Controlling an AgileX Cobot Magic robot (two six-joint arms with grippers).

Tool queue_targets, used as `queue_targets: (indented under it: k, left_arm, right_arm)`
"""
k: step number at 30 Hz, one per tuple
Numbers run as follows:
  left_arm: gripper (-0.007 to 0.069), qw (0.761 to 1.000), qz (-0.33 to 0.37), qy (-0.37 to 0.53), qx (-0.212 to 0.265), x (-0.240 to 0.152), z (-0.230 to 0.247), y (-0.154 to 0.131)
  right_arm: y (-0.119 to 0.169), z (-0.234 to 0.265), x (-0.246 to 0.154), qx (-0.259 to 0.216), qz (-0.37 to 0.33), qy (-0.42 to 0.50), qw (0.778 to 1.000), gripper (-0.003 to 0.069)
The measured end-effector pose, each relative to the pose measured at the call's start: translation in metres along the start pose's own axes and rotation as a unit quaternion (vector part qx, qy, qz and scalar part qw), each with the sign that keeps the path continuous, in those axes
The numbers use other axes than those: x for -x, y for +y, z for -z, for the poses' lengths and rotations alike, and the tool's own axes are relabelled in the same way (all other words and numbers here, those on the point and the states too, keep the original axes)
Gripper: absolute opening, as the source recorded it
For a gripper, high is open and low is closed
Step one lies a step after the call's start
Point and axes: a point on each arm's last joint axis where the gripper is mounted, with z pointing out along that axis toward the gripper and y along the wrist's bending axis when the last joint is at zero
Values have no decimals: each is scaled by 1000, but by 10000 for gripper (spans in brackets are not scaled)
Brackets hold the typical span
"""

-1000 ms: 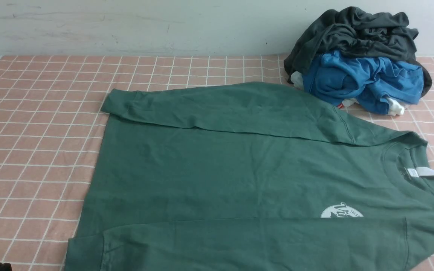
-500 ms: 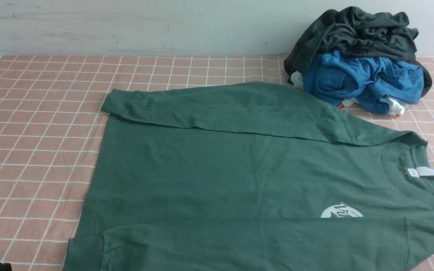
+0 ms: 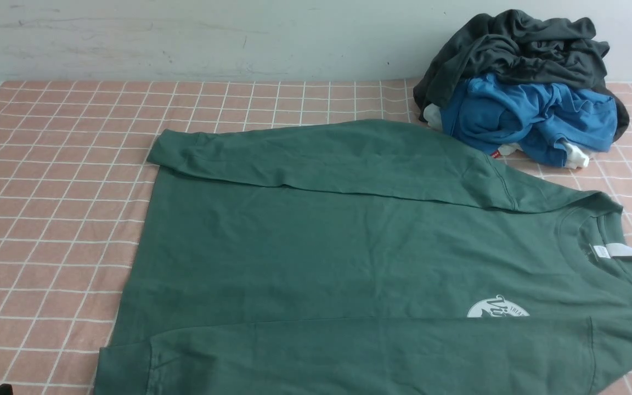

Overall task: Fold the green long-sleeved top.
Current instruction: Use the left arm to clamp the cuff closest to it

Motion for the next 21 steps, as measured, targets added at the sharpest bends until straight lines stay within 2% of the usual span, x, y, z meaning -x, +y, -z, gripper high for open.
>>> queue_targets:
  k: [6, 10, 13, 15, 17, 19, 20, 21]
  left_arm:
    - [-3, 1000, -17, -24, 8, 3, -1, 1]
    - [-3, 991, -13, -130, 28, 22, 2, 5]
    - [-3, 972, 1, -229, 46, 39, 9, 8]
    - [-3, 950, 17, -305, 60, 51, 17, 11]
    - [-3, 932, 40, -355, 65, 58, 23, 13]
    - [-3, 902, 87, -418, 59, 66, 32, 16]
    - [-3, 900, 92, -423, 57, 67, 32, 16]
    - [-3, 881, 130, -452, 42, 71, 37, 17]
  right_arm:
    - [1, 0, 4, 4, 0, -28, 1000, -14]
    - [3, 3, 22, 20, -16, -129, 991, -14]
    - [4, 10, 40, 36, -43, -236, 970, -14]
    - [5, 19, 54, 51, -68, -322, 943, -14]
    - [5, 25, 62, 64, -87, -372, 922, -14]
    - [5, 33, 69, 81, -108, -419, 898, -14]
    - [5, 33, 69, 82, -110, -422, 896, -14]
    - [5, 36, 71, 93, -120, -437, 886, -14]
